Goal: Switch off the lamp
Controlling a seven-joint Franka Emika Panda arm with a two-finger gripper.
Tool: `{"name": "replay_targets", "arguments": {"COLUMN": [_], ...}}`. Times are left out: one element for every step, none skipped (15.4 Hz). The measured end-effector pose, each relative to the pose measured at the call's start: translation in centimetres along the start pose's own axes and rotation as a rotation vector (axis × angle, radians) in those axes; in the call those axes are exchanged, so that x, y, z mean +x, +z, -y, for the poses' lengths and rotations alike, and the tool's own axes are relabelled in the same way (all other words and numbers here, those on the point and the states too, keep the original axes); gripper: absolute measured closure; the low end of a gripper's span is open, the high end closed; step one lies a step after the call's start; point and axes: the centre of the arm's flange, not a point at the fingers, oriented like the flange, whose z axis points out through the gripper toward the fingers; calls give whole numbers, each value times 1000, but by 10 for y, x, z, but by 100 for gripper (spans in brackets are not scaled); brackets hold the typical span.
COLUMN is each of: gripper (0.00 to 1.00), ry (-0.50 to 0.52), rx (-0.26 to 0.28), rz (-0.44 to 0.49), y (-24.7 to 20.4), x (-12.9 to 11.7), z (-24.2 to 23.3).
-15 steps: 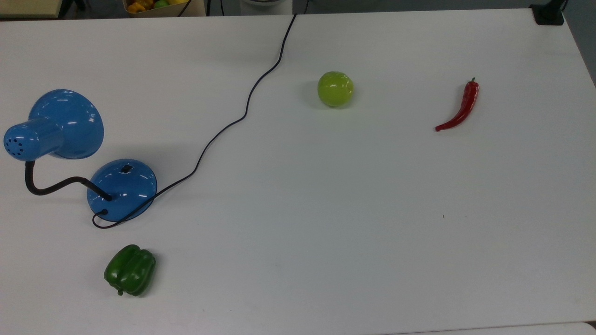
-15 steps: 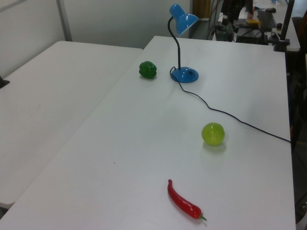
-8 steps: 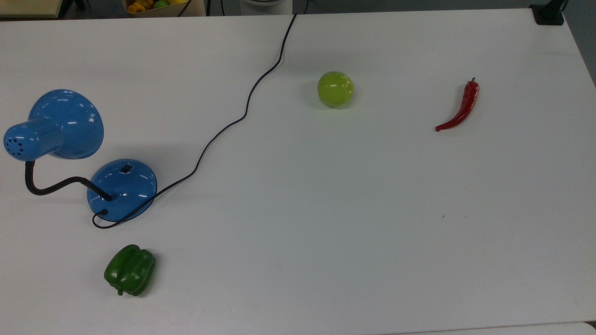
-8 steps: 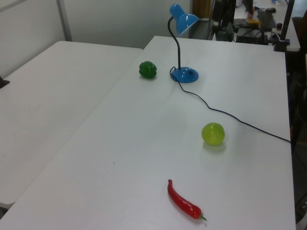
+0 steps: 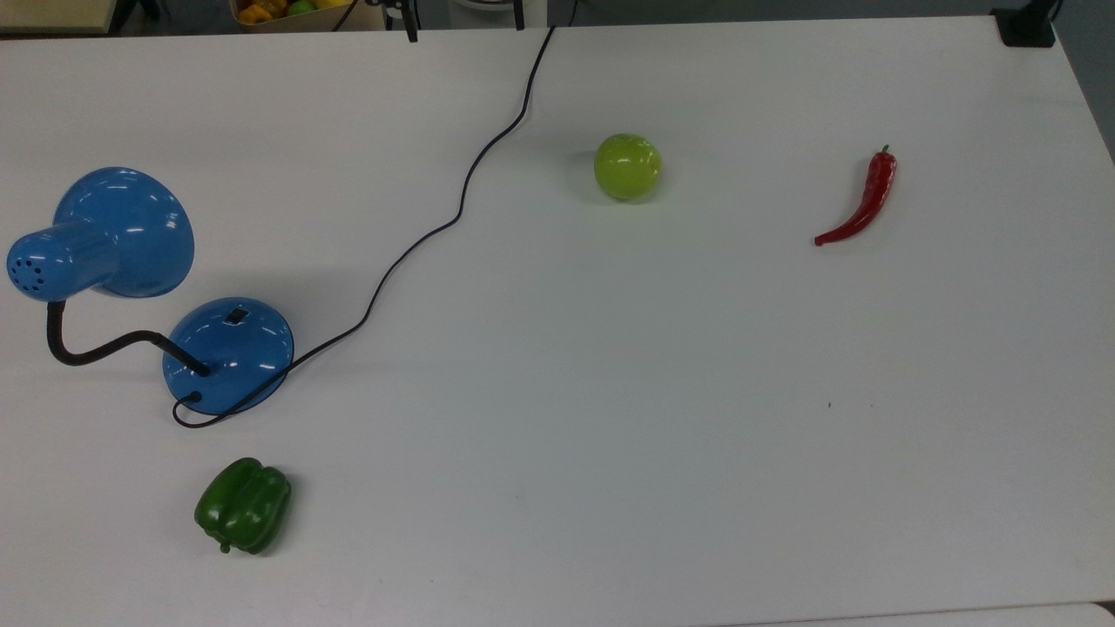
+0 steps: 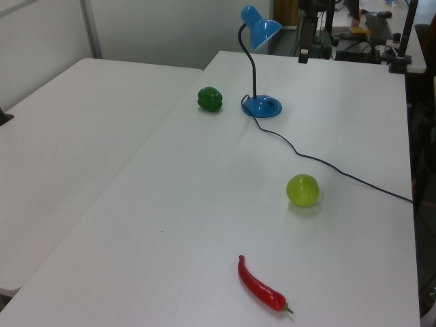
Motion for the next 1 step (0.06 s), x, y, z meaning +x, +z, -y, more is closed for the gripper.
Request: {"name": "replay_targets", "arguments": {"gripper": [0], "ry": [-8], "rx": [-4], "rz": [-2], "y": [1], "x": [0], "z": [-1]}}
